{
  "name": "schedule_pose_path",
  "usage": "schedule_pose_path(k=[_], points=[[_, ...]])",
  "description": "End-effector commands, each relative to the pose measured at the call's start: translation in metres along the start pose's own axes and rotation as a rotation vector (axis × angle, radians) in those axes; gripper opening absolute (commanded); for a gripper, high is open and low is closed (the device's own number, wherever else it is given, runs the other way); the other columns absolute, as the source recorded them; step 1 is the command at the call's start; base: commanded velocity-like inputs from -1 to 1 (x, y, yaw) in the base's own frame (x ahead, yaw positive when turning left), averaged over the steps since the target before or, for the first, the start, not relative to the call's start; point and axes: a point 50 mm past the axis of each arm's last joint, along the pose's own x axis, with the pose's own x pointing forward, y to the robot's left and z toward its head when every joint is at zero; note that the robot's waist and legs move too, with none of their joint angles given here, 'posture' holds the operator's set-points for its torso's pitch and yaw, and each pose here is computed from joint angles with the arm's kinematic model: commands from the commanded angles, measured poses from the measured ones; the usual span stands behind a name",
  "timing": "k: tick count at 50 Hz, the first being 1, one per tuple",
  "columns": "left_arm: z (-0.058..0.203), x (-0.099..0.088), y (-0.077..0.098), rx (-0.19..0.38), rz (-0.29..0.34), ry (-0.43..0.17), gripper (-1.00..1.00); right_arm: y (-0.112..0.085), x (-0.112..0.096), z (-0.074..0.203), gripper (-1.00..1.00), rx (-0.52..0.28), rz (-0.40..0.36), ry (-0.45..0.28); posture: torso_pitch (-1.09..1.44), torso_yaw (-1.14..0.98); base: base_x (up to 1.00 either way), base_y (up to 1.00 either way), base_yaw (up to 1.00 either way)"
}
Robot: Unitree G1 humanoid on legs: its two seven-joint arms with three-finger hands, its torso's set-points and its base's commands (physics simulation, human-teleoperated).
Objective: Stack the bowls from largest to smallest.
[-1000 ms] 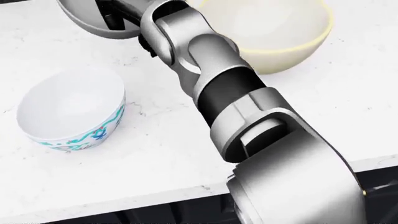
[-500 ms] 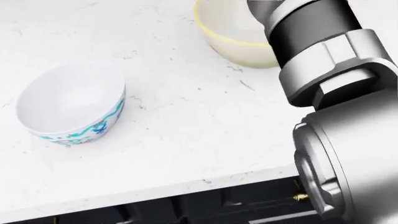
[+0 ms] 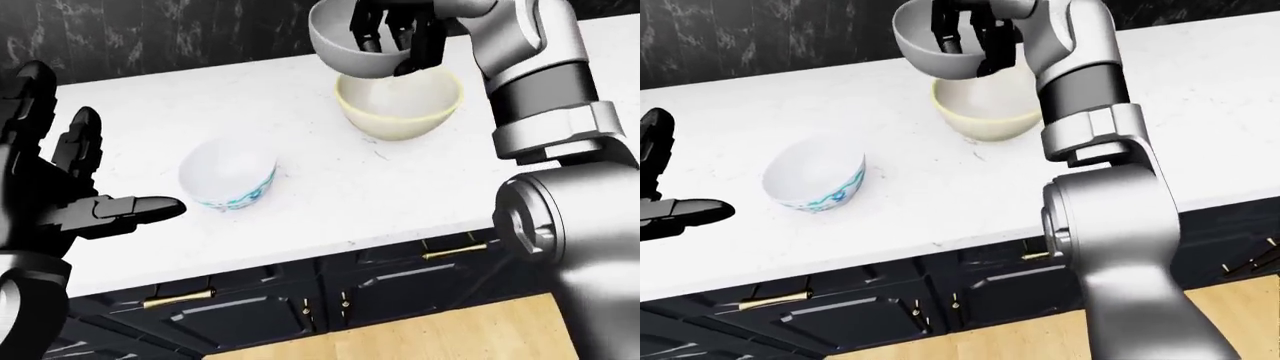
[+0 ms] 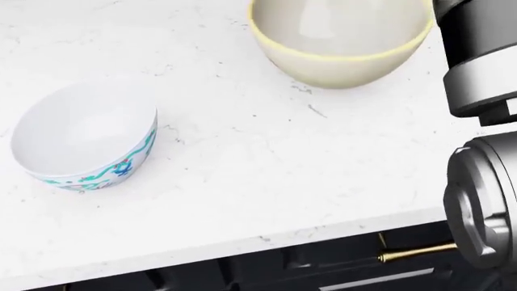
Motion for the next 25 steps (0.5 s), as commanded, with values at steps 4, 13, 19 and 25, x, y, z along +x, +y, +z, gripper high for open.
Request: schedule_pose_path(k=[4,13,19,25], points=[[0.013,-0.002,-0.002,0.013,-0.001,-0.074,1.00,-0.028,-0.018,0.009,-1.00,-0.038,-0.071,-0.024,0.00,0.00,0.00,0.00,0.00],[0.016,-0.006,-0.004,0.063,-0.028,-0.104,1.00,-0.027,-0.019,0.010,-1.00,-0.039,-0.064,-0.027,-0.03,0.00,0.00,0.00,0.00],[0.018,-0.007,-0.006,0.061,-0.045,-0.098,1.00,-0.029,-0.024,0.010,-1.00,-0.034,-0.050,-0.028,-0.09,0.00,0.00,0.00,0.00],[0.018,-0.008,-0.007,0.052,-0.052,-0.100,1.00,-0.028,-0.028,0.004,-1.00,-0.031,-0.037,-0.007,-0.15,0.00,0.00,0.00,0.00]])
